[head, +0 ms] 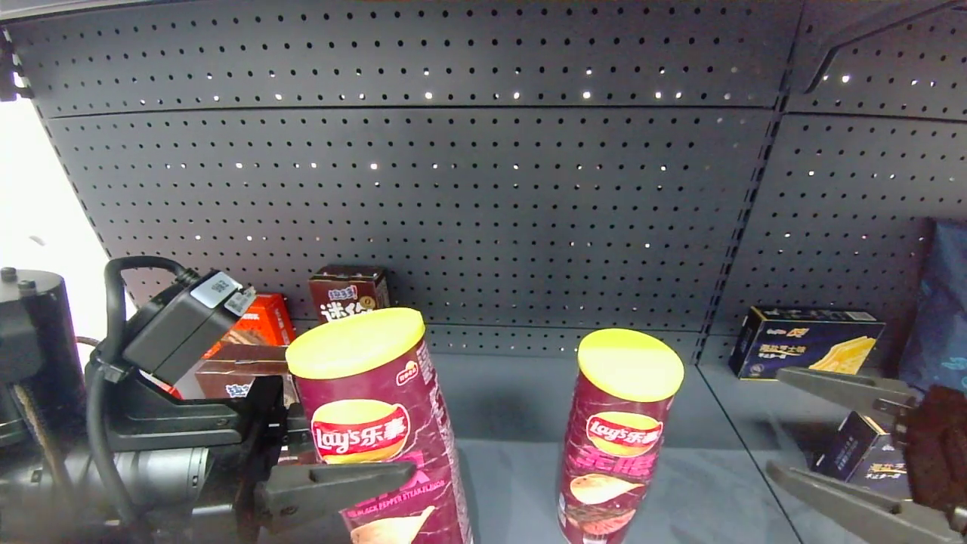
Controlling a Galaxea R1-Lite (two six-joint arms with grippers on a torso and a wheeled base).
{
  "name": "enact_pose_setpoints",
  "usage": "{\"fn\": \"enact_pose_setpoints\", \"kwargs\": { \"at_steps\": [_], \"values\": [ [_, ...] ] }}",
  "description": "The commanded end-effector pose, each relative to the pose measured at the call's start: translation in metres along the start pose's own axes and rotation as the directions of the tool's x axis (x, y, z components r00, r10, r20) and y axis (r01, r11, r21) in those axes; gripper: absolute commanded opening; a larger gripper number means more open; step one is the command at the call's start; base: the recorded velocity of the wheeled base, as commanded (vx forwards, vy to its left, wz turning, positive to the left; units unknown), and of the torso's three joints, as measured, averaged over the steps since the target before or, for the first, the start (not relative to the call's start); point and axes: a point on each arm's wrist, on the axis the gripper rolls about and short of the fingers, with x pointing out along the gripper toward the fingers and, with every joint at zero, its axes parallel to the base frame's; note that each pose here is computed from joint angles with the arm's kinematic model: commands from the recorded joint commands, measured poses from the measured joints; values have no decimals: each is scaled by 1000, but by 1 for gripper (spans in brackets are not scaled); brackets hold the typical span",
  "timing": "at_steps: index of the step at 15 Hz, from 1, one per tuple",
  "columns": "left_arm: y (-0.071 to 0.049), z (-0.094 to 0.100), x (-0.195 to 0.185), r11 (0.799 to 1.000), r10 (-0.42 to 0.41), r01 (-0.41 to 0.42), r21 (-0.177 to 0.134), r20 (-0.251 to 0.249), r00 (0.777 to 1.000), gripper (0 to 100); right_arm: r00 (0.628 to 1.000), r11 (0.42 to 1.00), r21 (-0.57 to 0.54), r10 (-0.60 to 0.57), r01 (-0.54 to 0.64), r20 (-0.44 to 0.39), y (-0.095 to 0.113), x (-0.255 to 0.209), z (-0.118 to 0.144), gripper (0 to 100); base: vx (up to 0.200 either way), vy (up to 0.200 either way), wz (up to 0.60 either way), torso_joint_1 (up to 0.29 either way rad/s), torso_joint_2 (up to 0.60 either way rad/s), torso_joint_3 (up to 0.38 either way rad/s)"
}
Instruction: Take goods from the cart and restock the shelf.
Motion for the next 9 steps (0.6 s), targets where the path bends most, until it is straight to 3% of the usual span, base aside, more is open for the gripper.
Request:
{"fn": "enact_pose_setpoints", "kwargs": {
  "at_steps": [1,2,4,6,8,9],
  "values": [
    [1,1,1,1000,19,-19,1,3,1000,0,982,985,-18,-168,171,91,14,-44,8,100,0,0,0,0,0,0],
    [2,5,1,999,30,-30,19,25,999,0,954,957,-6,-288,289,88,17,-60,1,100,0,0,0,0,0,0],
    [5,8,2,995,98,-99,28,42,994,0,918,927,8,-372,374,139,23,-76,0,100,0,0,0,0,0,0],
    [14,17,9,994,101,-103,40,60,993,0,858,875,33,-481,484,181,30,-91,-9,100,0,0,0,0,0,0],
    [25,29,18,996,77,-80,47,68,995,0,838,853,40,-520,521,166,36,-103,-22,100,0,0,0,0,0,0],
    [38,30,27,995,87,-89,46,56,995,0,828,840,42,-540,541,147,42,-111,-29,100,0,0,0,0,0,0]
  ]
}}
